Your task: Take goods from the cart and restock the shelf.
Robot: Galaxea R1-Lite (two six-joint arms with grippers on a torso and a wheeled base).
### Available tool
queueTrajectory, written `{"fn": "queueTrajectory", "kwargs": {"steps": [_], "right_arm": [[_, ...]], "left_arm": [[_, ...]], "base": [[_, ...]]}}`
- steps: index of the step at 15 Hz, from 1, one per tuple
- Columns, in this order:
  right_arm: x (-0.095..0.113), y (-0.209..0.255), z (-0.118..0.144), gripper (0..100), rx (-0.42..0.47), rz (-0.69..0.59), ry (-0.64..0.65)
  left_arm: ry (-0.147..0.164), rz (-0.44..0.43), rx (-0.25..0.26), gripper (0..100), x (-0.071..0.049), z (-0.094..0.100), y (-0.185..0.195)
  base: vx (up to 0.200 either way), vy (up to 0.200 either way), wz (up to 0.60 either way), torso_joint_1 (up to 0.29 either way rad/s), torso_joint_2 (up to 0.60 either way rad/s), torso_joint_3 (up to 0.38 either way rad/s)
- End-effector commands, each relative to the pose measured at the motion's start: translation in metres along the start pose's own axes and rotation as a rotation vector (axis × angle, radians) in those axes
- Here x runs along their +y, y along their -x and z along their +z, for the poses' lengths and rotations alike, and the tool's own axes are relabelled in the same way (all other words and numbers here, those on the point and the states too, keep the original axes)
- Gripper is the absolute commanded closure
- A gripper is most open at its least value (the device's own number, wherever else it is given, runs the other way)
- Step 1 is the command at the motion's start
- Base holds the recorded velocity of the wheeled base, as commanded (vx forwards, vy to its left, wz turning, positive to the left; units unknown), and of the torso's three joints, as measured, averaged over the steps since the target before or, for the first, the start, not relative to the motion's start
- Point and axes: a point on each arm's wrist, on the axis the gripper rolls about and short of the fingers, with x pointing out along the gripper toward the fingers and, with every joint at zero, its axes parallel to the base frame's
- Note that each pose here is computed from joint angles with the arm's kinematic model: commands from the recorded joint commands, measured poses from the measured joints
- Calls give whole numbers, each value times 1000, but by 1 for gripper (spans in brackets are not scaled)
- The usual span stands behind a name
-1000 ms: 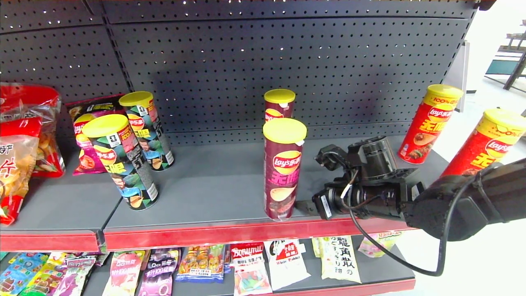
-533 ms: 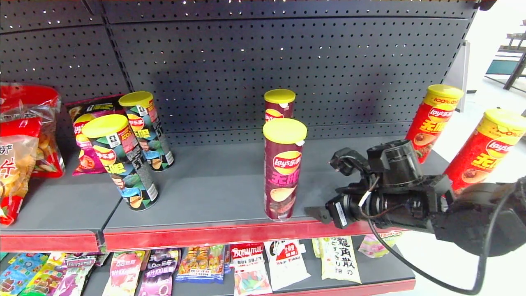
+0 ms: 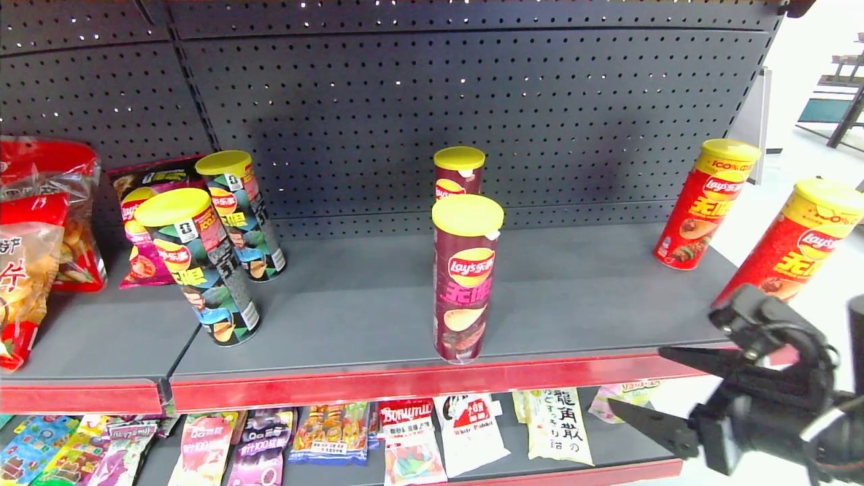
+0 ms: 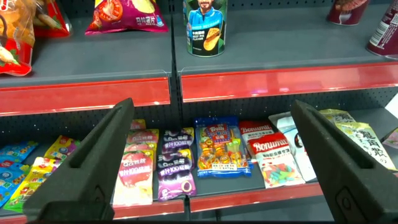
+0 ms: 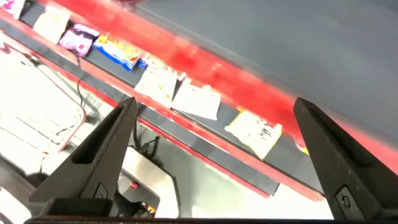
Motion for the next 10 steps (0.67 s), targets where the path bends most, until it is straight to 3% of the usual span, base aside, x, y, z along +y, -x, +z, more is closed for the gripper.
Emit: {"fn": "queueTrajectory", "kwargs": {"steps": [1, 4, 6, 9, 10], "right_arm": [[-3, 66, -60, 0, -170, -28, 17], [11, 90, -99, 0, -273, -183, 18], [19, 101, -106, 0, -345, -310, -19], [39, 115, -139, 0, -432, -391, -20], [38, 116, -139, 0, -423, -418, -57]], "left_arm": [[1, 0, 1, 0, 0, 0, 0], [1, 0, -1, 0, 0, 0, 0], [1, 0, 1, 0, 0, 0, 0], [1, 0, -1, 0, 0, 0, 0], [1, 0, -1, 0, 0, 0, 0]], "base": [[0, 0, 0, 0, 0, 0], [0, 0, 0, 0, 0, 0], [0, 0, 0, 0, 0, 0], [0, 0, 0, 0, 0, 0], [0, 0, 0, 0, 0, 0]]}}
